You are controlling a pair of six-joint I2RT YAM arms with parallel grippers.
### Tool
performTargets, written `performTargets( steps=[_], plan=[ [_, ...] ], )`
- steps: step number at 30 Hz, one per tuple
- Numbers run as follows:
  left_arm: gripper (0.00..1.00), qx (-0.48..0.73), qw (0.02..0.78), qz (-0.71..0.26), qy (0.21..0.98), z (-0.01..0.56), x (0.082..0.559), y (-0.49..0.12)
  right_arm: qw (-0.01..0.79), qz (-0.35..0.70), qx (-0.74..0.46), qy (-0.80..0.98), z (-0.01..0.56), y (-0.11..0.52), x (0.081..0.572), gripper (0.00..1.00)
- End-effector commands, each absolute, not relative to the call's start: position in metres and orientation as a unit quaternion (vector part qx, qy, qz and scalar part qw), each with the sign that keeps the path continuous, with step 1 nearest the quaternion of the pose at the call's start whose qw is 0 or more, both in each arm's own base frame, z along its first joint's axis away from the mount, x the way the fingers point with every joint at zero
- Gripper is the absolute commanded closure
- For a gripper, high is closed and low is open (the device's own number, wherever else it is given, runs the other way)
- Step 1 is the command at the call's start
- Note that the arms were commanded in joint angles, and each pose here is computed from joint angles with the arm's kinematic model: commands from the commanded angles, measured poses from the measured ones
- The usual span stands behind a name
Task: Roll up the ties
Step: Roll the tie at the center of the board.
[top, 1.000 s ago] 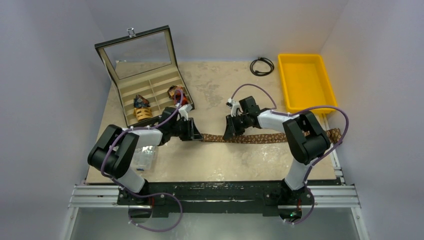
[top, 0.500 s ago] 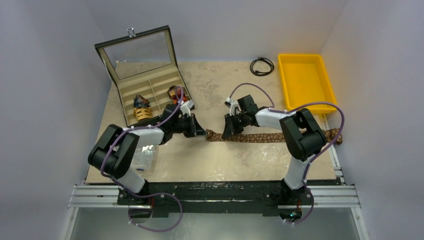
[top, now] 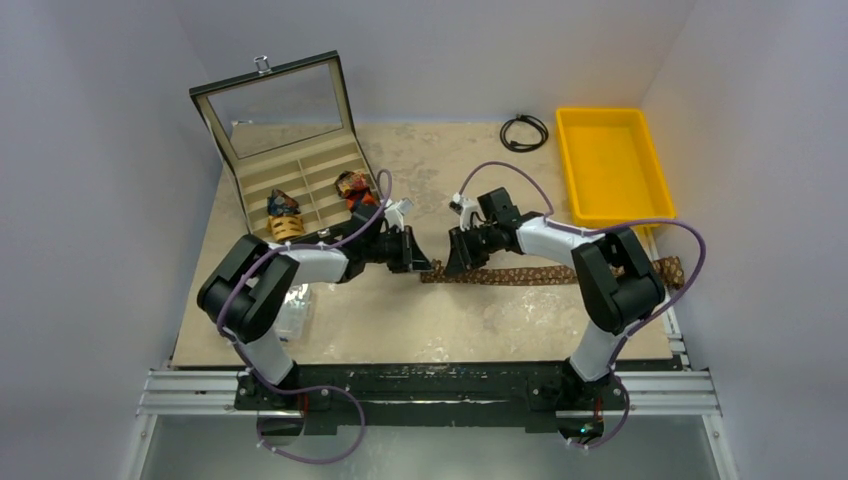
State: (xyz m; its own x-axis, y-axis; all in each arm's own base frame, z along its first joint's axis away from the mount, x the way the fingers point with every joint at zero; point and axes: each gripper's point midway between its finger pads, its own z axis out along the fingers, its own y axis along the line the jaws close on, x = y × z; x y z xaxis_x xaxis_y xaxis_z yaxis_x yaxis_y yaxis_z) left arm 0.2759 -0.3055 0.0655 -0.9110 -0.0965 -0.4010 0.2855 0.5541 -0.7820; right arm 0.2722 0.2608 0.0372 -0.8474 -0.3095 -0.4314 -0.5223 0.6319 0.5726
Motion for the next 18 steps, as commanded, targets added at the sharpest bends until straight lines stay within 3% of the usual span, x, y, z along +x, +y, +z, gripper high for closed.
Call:
performTargets(
  steps=[1, 4, 7, 14, 18],
  plan=[
    [1.0, 0.068, 0.218, -0.476, 0.85, 0.074, 0.284, -0.319, 0.167, 0.39, -0.252, 0.87, 0.07, 0.255, 0.264, 0.75],
    [1.0, 0.076, 0.211, -0.476, 0.851, 0.069, 0.283, -0.323, 0.169, 0.405, -0.247, 0.864, 0.079, 0.254, 0.26, 0.65],
    [0.99, 0.07, 0.198, -0.474, 0.855, 0.061, 0.283, -0.326, 0.155, 0.417, -0.224, 0.867, 0.074, 0.258, 0.261, 0.61],
    [0.81, 0.045, 0.17, -0.468, 0.866, 0.045, 0.285, -0.327, 0.135, 0.42, -0.191, 0.877, 0.06, 0.256, 0.272, 0.59],
    [0.75, 0.031, 0.152, -0.471, 0.869, 0.043, 0.283, -0.325, 0.131, 0.423, -0.182, 0.878, 0.059, 0.257, 0.274, 0.55]
  ],
)
